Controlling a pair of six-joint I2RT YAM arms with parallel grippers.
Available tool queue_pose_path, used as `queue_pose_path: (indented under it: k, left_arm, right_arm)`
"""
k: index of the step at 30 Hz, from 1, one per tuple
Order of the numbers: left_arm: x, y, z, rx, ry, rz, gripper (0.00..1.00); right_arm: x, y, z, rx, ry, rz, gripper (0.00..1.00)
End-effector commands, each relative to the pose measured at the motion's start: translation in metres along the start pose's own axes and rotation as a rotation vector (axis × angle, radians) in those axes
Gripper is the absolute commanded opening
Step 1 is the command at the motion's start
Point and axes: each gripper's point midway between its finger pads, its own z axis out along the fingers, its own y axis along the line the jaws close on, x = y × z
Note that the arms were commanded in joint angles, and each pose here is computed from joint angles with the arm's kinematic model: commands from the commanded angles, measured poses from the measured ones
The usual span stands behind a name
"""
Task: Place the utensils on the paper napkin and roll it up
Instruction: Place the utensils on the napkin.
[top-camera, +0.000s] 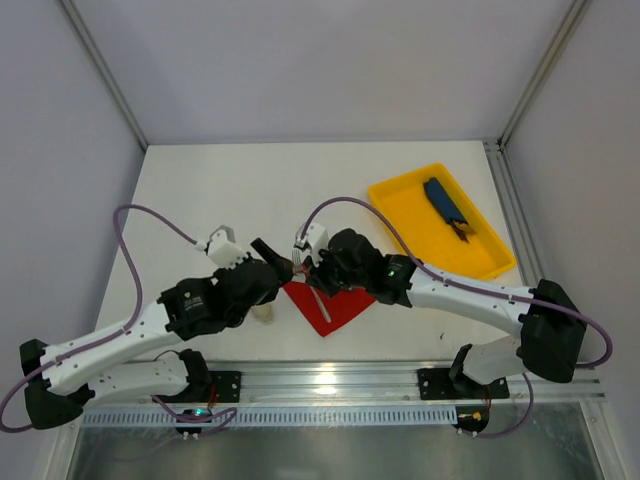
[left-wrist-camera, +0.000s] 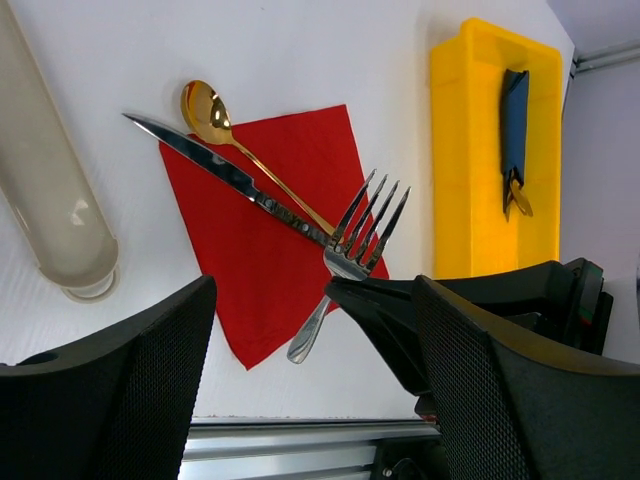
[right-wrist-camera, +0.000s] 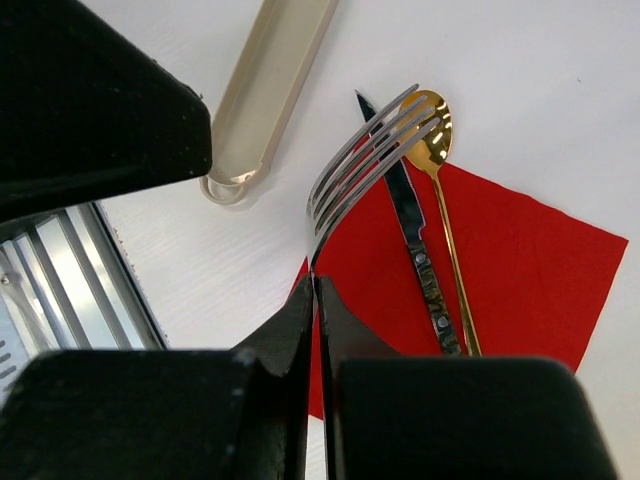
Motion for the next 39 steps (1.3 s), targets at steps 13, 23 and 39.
queue_pose_path:
  k: [13,23,39]
  left_arm:
    - [0.014,0.012,-0.014,0.228,0.063,0.262,0.78]
    - [0.028,-0.004,-0.016,0.389,0.081,0.403,0.87]
    - [0.019,0.006,0.019,0.174,-0.015,0.499,0.73]
  right_arm:
    - [-0.058,-0.033,0.005,0.307,0.011,0.347,0.04]
    - [-0.089,-0.014,0.005,0.245,-0.002,0.528,0.03]
    - [-0.100,-0.014,0.004,0.279,-0.004,0.642,0.04]
